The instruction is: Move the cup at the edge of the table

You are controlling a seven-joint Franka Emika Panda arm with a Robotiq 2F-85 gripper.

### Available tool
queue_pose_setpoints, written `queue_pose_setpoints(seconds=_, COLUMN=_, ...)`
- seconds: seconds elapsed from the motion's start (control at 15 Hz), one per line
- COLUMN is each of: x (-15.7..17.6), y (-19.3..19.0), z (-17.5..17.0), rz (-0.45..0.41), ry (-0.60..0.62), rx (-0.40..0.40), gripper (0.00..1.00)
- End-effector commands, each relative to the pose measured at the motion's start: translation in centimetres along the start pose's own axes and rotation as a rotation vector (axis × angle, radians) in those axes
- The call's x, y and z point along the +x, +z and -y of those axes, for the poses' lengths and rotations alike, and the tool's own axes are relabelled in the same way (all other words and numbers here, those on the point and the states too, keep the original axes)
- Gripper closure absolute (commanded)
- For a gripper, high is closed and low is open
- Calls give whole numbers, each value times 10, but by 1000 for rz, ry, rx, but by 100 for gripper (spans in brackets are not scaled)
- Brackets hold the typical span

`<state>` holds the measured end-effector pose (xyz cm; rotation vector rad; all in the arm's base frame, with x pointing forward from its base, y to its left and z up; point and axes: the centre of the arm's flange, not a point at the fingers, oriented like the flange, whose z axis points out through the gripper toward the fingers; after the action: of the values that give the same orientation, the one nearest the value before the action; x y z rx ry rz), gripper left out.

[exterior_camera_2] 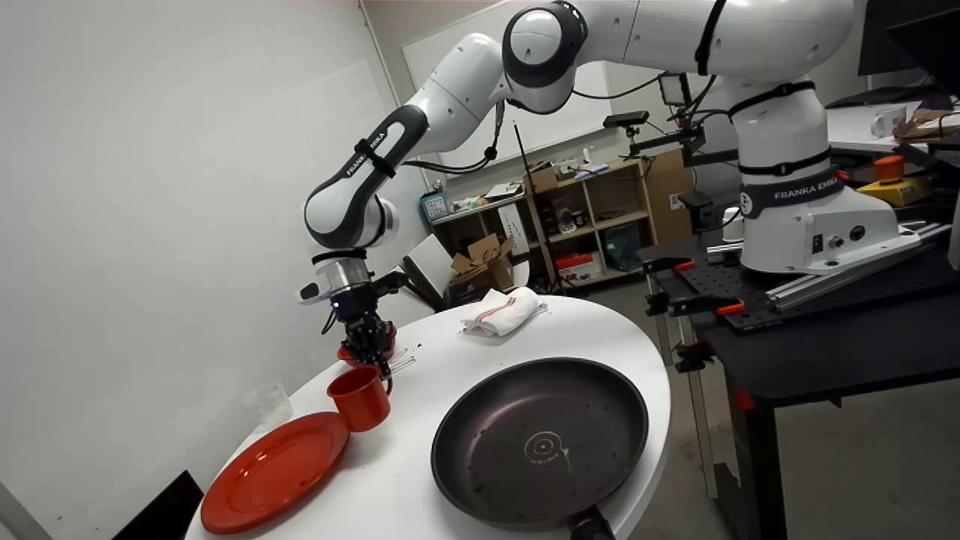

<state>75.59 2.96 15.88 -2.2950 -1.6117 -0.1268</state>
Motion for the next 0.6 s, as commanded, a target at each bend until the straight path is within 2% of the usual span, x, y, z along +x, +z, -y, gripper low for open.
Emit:
queue_pose_setpoints(seconds=0.0, x=-17, y=-12, z=37, rz=-39, ry=71, rx=13, gripper=96)
queue_pose_setpoints(seconds=0.53, x=-67, y=-10, z=58, rz=-135, ry=205, rx=11, gripper=96)
